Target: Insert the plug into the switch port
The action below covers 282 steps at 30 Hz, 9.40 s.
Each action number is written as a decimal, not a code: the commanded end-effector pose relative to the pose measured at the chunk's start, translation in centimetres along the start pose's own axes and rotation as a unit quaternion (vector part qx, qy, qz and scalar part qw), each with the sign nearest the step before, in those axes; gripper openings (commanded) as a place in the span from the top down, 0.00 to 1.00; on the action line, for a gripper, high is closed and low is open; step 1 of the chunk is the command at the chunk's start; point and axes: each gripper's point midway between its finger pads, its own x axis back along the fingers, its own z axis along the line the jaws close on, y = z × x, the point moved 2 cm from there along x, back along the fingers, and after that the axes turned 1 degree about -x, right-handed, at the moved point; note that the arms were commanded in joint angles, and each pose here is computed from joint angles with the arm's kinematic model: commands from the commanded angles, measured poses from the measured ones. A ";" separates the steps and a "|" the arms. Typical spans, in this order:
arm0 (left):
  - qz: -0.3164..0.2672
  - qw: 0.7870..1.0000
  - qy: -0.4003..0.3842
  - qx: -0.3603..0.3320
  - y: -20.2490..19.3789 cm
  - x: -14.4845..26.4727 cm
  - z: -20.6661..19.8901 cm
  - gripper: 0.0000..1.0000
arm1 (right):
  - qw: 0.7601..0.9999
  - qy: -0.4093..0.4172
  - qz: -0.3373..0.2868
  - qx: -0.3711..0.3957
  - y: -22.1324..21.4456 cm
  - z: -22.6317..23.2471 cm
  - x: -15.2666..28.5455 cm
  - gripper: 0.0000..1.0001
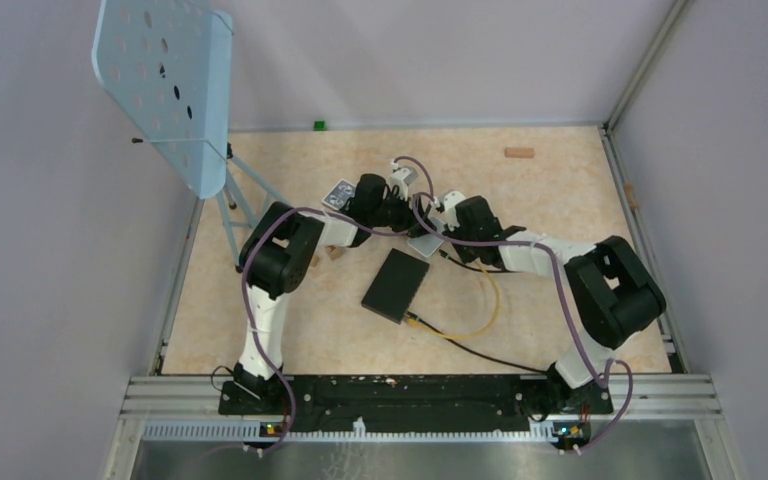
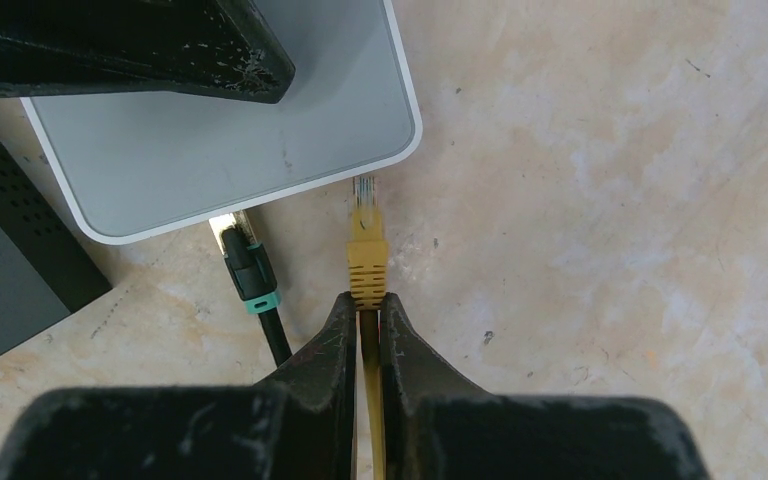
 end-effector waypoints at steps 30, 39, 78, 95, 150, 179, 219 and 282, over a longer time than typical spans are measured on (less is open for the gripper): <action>0.086 0.996 -0.038 -0.003 -4.8 0.0 -0.5 0.41 | 0.989 0.012 -0.141 0.046 5.5 2.6 1.4 1.00; 0.113 0.992 -0.055 0.008 -6.7 1.1 -1.2 0.42 | 0.985 -0.008 -0.174 0.007 5.8 3.4 1.5 1.00; 0.192 0.970 -0.151 0.006 -13.1 2.2 -6.0 0.45 | 0.965 0.044 -0.255 0.042 10.3 4.9 0.6 1.00; 0.212 0.956 -0.204 0.006 -14.8 2.4 -9.5 0.45 | 0.952 0.050 -0.302 0.010 15.3 4.5 1.3 1.00; -0.009 0.993 0.113 -0.006 5.2 4.0 4.4 0.25 | 0.992 0.048 -0.120 -0.005 5.3 3.0 1.1 0.73; -0.089 0.980 0.161 0.077 -0.8 21.9 -7.6 0.02 | 0.919 0.340 0.056 0.192 -4.6 17.4 12.0 0.63; -0.313 0.801 -0.263 -0.438 -0.1 32.1 -27.1 0.07 | 0.808 0.315 -0.466 0.176 5.6 13.4 27.2 1.00; -0.217 0.844 -0.285 -0.400 -0.2 23.5 -26.3 1.00 | 0.754 0.330 -0.519 0.230 9.4 14.9 27.3 0.61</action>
